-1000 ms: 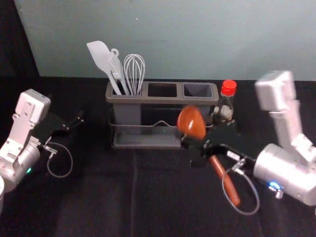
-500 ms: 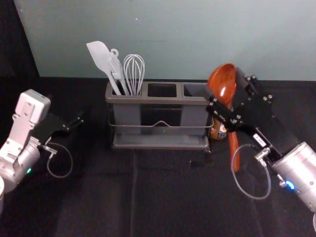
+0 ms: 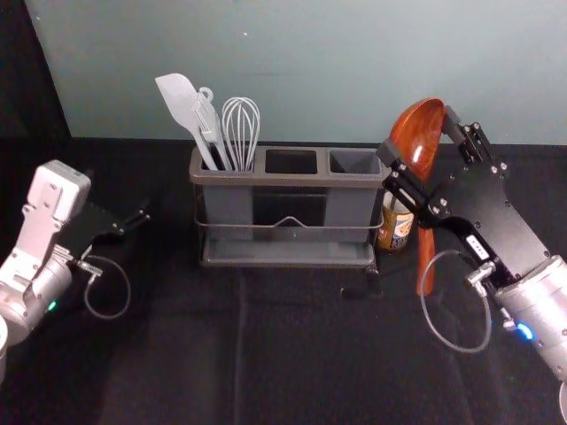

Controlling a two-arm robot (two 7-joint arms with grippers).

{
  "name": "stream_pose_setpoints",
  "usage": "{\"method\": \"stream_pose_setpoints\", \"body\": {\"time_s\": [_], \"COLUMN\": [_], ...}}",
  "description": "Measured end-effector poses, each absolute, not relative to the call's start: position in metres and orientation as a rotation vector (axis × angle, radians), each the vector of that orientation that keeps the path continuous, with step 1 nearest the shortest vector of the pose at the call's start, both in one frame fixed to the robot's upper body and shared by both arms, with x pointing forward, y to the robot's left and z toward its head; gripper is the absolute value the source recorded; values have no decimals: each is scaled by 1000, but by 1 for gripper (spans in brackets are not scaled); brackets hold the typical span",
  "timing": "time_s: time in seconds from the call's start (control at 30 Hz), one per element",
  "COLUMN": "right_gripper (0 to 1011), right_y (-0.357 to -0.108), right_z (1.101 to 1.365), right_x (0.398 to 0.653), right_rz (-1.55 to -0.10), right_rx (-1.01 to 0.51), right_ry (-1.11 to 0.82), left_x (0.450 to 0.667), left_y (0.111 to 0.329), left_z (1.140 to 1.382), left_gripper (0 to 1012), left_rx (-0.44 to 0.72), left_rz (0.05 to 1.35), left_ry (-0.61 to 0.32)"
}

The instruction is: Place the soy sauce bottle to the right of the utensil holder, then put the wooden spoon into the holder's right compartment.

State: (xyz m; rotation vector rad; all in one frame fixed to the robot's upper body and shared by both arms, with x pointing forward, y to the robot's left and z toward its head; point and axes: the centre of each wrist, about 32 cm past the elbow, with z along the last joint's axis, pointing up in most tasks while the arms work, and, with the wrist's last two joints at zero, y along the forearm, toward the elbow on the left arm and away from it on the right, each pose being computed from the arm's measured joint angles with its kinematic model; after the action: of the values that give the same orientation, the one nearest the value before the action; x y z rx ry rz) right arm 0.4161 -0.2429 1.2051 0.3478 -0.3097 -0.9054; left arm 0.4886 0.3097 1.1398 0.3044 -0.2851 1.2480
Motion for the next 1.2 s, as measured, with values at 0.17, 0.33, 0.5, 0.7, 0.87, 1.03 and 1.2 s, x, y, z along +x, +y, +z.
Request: {"method": "stream_pose_setpoints", "body": {"time_s": [0.17,0.33,0.5,0.7,0.87,1.03,1.2], "right_gripper": [837,837,837,837,837,837,837], "right_y": [-243,-243,-243,-243,-243,-242,-240], "right_z": [1205,1205,1205,1204,1210,1219,1223], "right_x": [416,416,416,418,432,462,490], "right_rz": [-906,-906,-905,-911,-907,-867,-825], "right_rx": [349,351,352,362,370,356,341], "right_ry": [-309,-311,-313,-308,-308,-320,-330], "left_x": [489,489,489,489,489,489,489], "left_y": [310,310,310,310,310,310,310], "left_z": [1140,1140,1140,1140,1140,1140,1140], "left_gripper": [1005,1005,1005,1005,1005,1005,1005], "left_rx": [304,304,304,304,304,304,304], "left_rz": [1248,1248,1248,1248,1248,1248,1248], "left_ry": [-285,-285,-285,-285,-285,-285,-285]}}
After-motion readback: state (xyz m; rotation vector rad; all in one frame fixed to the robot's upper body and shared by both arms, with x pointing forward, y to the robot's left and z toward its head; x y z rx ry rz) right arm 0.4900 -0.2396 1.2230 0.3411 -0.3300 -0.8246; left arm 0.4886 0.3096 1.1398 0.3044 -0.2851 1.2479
